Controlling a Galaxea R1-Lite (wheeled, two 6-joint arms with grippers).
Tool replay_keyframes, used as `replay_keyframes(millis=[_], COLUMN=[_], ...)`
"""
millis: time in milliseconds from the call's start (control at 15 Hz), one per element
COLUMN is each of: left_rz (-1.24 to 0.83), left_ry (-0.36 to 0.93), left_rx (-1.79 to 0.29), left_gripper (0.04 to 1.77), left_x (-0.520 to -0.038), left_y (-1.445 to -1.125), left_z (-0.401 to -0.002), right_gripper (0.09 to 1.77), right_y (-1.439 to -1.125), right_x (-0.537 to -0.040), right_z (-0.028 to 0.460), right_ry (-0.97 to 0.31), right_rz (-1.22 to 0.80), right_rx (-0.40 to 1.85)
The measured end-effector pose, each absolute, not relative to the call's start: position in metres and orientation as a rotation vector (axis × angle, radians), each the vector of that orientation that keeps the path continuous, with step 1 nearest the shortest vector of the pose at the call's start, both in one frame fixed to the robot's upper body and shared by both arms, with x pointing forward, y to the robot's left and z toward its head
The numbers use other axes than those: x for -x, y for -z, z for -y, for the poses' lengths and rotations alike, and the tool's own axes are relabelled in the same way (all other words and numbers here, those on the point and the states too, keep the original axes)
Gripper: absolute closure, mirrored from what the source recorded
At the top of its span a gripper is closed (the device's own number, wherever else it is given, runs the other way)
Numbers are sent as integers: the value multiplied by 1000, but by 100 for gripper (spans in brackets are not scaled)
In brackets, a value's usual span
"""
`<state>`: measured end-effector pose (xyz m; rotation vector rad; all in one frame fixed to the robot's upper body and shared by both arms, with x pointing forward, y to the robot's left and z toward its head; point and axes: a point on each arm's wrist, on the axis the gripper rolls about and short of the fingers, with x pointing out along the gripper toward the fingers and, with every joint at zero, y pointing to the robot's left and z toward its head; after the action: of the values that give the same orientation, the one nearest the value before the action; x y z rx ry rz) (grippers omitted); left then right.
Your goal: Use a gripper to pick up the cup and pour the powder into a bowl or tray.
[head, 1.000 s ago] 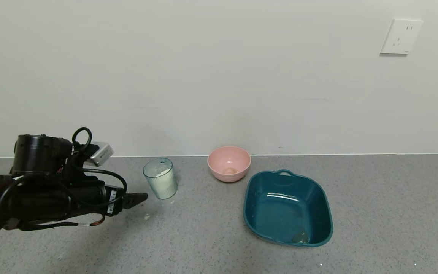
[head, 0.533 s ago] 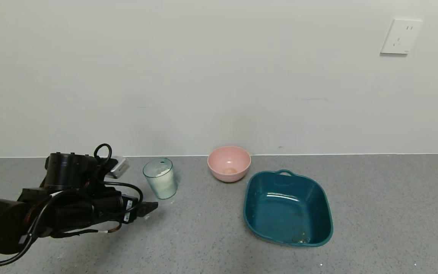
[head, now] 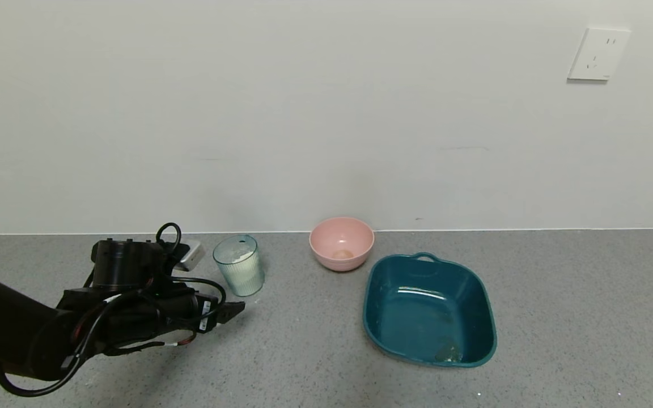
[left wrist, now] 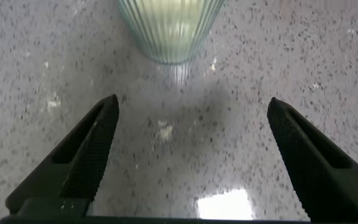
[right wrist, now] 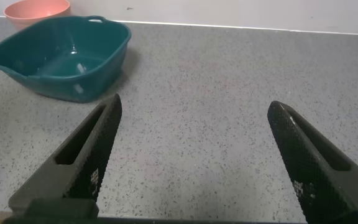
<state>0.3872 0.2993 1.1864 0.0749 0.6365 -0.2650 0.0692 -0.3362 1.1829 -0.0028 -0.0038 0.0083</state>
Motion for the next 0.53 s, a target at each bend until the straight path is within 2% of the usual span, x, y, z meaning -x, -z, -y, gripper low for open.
replay_keyframes(millis=[533], left_rz=[-501], left_ry=[266], left_rx=[-71], left_gripper=[9], left_x=[-407], left_y=[-1153], left_z=[-293], right_gripper=[15], right_y=[-1183], right_x=[-69], right_z=[336], right_ry=[-8], right_rz=[4], right_rx=[3])
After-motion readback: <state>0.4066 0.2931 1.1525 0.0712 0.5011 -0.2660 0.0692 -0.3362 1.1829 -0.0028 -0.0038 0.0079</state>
